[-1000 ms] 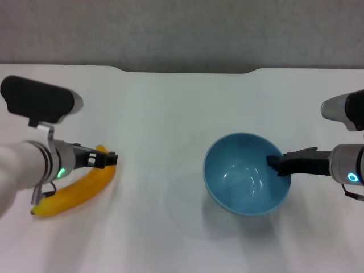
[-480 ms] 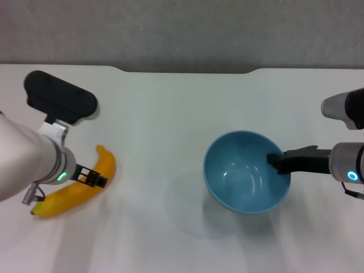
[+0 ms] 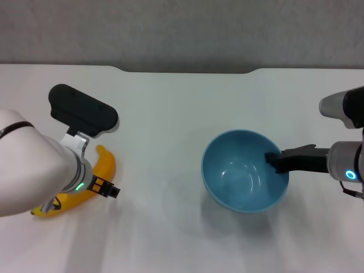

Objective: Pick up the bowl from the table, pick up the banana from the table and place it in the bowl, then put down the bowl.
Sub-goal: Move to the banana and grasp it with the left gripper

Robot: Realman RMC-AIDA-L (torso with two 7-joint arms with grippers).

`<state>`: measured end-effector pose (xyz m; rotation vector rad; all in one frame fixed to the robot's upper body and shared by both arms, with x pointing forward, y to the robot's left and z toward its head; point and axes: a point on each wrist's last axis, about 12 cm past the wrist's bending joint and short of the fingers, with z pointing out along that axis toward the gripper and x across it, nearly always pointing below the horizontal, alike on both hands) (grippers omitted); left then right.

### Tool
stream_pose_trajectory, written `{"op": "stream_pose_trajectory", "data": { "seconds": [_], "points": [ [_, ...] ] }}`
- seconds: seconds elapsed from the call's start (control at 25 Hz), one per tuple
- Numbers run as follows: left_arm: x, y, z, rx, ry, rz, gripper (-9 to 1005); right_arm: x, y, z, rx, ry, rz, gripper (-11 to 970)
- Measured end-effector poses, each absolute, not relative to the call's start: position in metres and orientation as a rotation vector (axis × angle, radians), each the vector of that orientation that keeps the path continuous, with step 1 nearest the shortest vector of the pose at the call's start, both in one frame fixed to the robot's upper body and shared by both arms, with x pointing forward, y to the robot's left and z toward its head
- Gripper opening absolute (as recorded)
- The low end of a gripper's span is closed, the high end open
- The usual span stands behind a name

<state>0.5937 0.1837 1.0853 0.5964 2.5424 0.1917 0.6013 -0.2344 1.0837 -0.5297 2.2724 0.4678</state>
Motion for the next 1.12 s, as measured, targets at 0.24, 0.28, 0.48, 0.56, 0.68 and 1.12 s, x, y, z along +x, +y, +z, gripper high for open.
{"op": "stream_pose_trajectory", "data": {
  "seconds": [0.24,0.28,0.48,0.56,0.68,1.12],
  "points": [
    [0.598,0.181,1.084,0.602,2.527,0.195,872,0.602,-0.232,1.086,-0.541,2.262,0.468,36],
    [0.599,0.181,1.083,0.598,2.528,0.196,872,0.602,-0.232,1.086,-0.544,2.261,0.469,36],
    [0.605,0.184,1.078,0.578,2.53,0.199,872,0.602,-0.23,1.089,-0.548,2.251,0.47,36],
    [0.607,0.186,1.076,0.566,2.528,0.196,872,0.602,-0.23,1.089,-0.549,2.249,0.47,36],
    [0.609,0.187,1.075,0.552,2.52,0.187,867,0.602,-0.23,1.09,-0.549,2.245,0.471,36],
    [0.611,0.207,1.068,0.448,2.554,0.191,840,0.602,-0.229,1.09,-0.552,2.244,0.471,35]
  ]
}}
